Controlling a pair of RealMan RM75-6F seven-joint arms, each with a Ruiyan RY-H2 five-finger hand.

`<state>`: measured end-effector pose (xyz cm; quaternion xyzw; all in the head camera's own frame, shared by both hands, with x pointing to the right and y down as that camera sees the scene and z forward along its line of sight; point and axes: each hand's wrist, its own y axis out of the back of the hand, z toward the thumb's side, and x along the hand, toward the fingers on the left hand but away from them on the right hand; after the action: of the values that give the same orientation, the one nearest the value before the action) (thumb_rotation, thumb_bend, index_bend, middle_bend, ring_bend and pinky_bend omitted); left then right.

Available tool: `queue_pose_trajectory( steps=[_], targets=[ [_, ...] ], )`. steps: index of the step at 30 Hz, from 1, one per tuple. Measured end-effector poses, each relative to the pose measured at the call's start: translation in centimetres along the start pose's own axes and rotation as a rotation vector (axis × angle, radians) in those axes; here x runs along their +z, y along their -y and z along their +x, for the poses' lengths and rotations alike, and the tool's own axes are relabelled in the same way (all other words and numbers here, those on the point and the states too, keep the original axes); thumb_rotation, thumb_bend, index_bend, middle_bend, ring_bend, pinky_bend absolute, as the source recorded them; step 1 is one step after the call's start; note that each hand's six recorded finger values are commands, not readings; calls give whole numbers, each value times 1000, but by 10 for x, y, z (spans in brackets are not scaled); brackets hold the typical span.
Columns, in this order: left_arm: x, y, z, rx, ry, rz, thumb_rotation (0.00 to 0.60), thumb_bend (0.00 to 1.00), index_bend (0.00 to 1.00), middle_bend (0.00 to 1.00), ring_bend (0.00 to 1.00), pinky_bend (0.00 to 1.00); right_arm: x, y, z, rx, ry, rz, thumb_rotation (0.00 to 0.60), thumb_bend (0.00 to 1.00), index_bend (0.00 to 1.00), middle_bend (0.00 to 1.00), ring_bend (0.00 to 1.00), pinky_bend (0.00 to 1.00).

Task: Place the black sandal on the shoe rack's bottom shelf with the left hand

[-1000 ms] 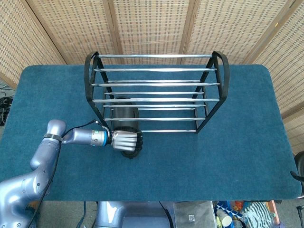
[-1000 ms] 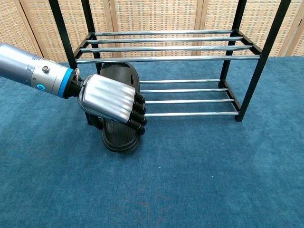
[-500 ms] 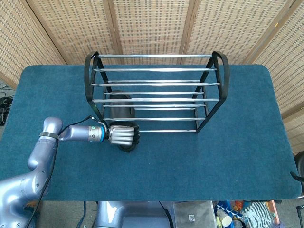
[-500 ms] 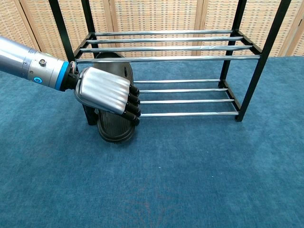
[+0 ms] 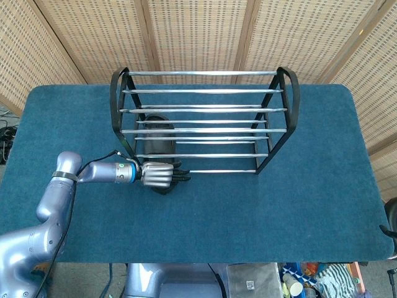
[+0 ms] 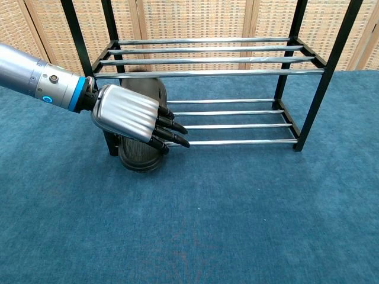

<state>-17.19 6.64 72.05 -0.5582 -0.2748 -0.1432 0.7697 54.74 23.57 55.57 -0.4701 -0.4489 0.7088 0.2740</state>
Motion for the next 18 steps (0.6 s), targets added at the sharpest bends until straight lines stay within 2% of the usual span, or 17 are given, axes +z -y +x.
queue_pose_trajectory(
  steps=[4, 11, 18],
  targets=[
    [2, -2, 0, 11, 3, -4, 600, 166, 38, 0, 0, 72, 1, 1, 0, 2, -3, 0, 600, 0, 0, 0, 0, 0],
    [4, -3, -4, 24, 12, -2, 600, 166, 32, 0, 0, 53, 1, -1, 2, -2, -5, -4, 600, 0, 0, 0, 0, 0],
    [5, -14, -19, 84, 44, -9, 600, 168, 31, 0, 0, 53, 3, 0, 3, 6, -14, -7, 600, 0, 0, 0, 0, 0]
  ],
)
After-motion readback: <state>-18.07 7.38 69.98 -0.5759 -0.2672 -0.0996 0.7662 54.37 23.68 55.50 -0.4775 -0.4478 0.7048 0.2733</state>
